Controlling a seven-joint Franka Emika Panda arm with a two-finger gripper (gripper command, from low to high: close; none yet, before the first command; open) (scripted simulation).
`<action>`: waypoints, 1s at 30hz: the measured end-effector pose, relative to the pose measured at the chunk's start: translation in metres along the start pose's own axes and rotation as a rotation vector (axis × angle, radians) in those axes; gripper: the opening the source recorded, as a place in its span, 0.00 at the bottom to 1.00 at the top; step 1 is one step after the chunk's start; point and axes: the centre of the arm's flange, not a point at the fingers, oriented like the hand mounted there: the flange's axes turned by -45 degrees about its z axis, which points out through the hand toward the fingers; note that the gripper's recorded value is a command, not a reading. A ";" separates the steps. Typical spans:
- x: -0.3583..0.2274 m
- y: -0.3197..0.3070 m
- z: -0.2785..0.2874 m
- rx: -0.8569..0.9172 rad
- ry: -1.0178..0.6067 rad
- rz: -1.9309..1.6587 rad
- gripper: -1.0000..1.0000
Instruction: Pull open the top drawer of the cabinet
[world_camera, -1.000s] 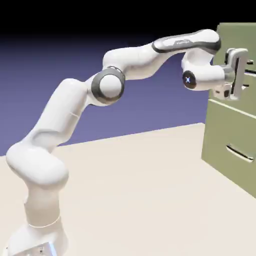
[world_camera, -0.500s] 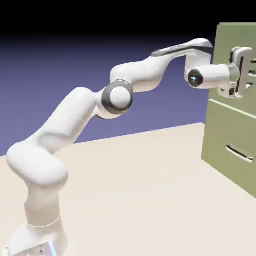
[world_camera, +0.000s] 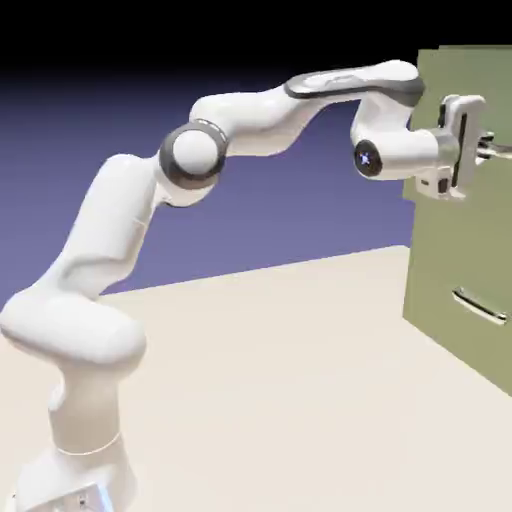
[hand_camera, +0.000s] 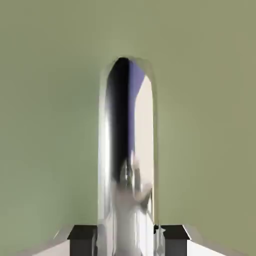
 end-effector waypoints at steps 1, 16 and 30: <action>0.000 0.000 -0.007 0.000 0.000 0.000 0.00; 0.000 0.000 -0.096 0.000 0.000 0.000 0.00; 0.000 -0.001 -0.141 0.003 0.000 0.001 0.00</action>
